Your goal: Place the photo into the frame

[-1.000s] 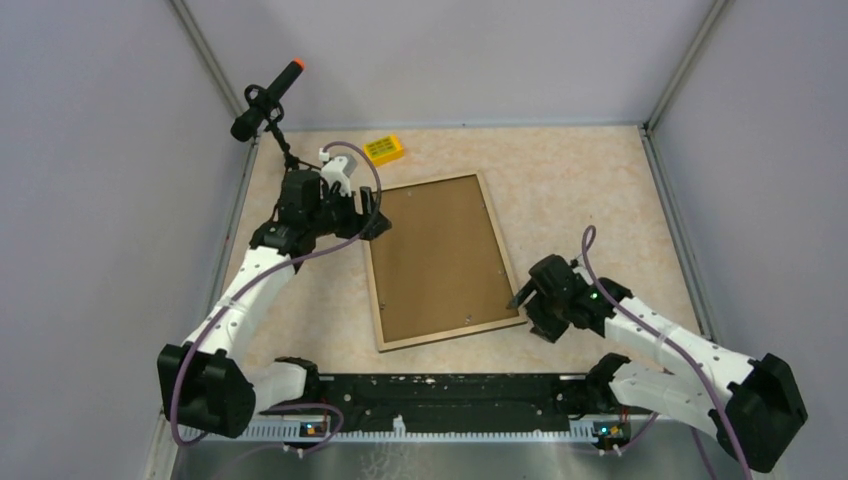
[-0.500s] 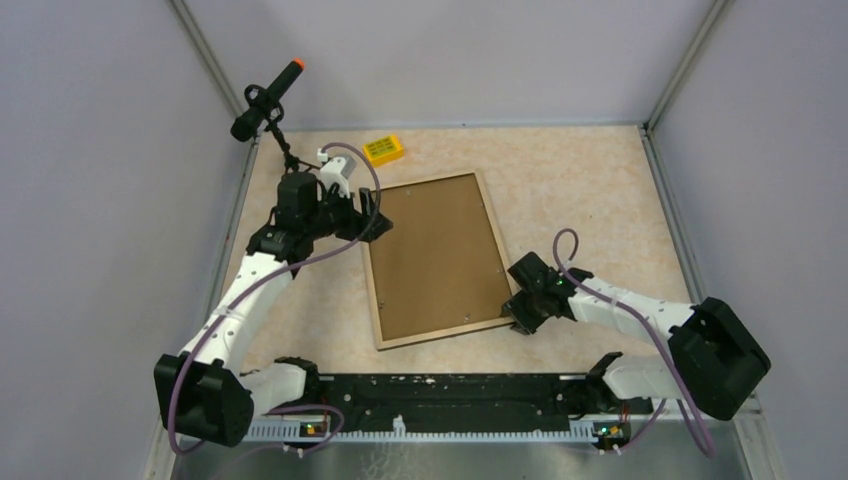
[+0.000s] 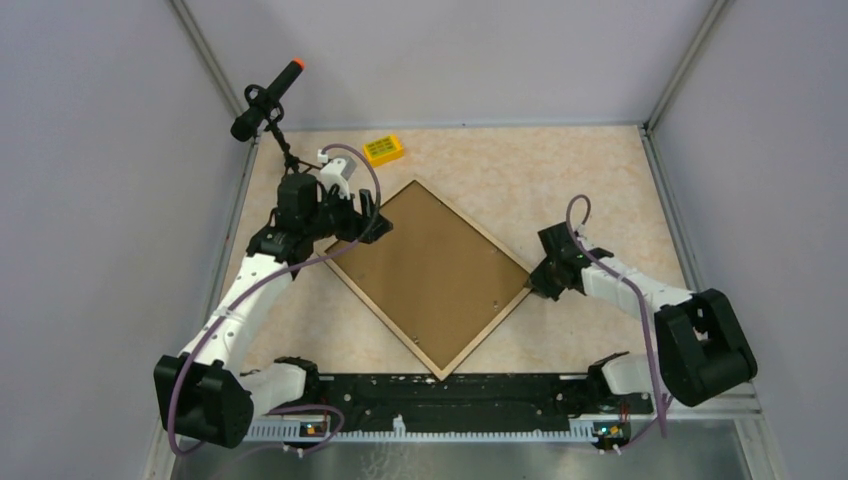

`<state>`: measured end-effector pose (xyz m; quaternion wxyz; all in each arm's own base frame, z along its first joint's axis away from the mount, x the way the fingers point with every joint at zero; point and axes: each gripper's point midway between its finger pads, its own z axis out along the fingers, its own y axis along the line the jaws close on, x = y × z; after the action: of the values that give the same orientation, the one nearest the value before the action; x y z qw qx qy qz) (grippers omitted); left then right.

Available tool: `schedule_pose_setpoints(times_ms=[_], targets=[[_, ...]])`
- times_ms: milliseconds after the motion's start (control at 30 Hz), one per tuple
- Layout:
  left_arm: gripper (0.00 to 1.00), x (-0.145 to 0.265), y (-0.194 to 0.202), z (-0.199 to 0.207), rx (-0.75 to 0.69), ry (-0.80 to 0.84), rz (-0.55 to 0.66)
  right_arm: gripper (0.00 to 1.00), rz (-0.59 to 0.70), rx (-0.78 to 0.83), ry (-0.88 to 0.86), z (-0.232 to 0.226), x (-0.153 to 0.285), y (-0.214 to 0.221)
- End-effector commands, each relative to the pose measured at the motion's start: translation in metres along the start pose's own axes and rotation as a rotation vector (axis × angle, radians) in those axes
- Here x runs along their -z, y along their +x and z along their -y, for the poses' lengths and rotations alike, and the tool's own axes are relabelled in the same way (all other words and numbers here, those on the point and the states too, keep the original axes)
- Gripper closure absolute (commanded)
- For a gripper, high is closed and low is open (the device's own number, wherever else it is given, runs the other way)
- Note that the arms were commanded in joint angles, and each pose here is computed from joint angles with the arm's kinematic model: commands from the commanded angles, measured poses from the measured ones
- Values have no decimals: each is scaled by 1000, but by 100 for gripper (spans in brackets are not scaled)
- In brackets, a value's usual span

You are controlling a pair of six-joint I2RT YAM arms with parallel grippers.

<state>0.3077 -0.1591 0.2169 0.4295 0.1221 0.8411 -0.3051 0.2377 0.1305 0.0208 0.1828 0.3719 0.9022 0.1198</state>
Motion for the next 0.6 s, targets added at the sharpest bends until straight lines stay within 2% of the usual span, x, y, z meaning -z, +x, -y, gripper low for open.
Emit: schedule_pose_setpoints(times_ms=[0,167,400,567], targets=[[21,3,-13,7,-40,32,54,100,151,302,38,5,-7,-56],[21,2,-11,6,-37,29,49,100,108,507,-57,-38,-23,-86],[21,-1,-8,4,-34,25,40,100,-19,796,-278,-120,-51,-95],[21,-2,-7,4,-30,33,30,98,-31,855,-300,-145,-64,-106]])
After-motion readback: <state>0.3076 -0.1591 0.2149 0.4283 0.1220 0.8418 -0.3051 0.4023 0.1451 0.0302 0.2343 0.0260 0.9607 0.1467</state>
